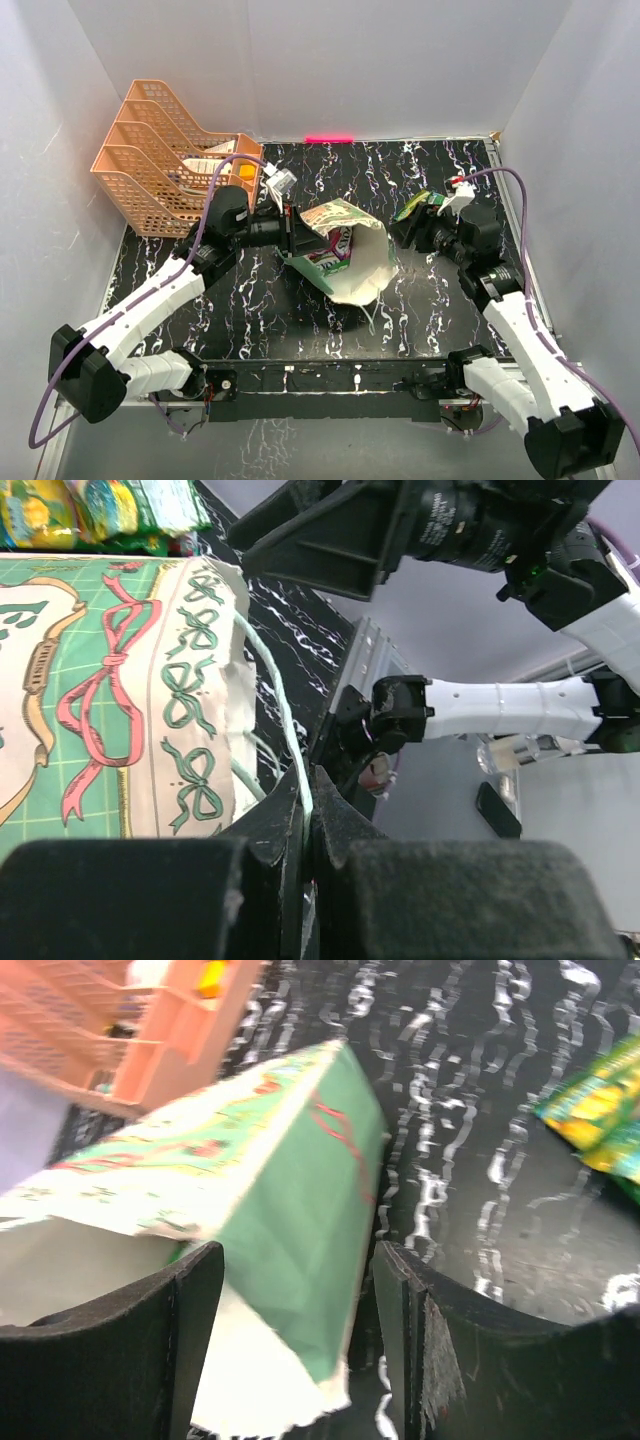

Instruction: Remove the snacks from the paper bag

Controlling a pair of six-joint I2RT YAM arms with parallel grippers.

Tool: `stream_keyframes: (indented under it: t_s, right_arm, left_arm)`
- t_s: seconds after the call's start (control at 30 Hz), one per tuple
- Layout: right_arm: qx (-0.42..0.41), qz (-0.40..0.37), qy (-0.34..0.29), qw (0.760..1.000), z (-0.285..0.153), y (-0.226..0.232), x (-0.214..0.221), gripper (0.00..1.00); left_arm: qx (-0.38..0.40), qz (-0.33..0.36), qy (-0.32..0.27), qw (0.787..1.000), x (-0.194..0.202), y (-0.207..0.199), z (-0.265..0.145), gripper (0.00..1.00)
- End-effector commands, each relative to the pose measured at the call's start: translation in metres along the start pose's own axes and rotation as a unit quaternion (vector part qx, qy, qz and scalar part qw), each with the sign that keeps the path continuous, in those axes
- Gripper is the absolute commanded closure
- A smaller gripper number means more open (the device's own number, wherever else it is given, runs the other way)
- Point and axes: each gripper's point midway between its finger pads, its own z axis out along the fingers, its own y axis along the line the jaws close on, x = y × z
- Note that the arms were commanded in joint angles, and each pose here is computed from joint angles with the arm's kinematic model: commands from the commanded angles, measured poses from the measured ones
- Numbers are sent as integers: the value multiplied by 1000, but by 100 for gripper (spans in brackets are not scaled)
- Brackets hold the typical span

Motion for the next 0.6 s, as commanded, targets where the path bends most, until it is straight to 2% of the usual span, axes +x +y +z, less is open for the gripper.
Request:
stream_keyframes:
  t_s: [0.0, 0.27, 0.4, 0.57]
  right_arm:
    - [-80, -1, -20, 997, -25, 52, -20, 37]
    - [-224, 60, -65, 971, -68, 111, -11, 41]
    - [-250, 91, -53, 963, -67, 120, 7, 43]
    - [-238, 102, -15, 966, -48, 136, 37, 45]
  left_arm:
    - [48, 21, -19, 998, -9, -31, -11, 100]
    - [31, -1, -17, 999, -9, -17, 0, 100]
    - [22, -2, -21, 1000, -15, -14, 2, 100]
    - [15, 6, -25, 1000, -20, -14, 1, 100]
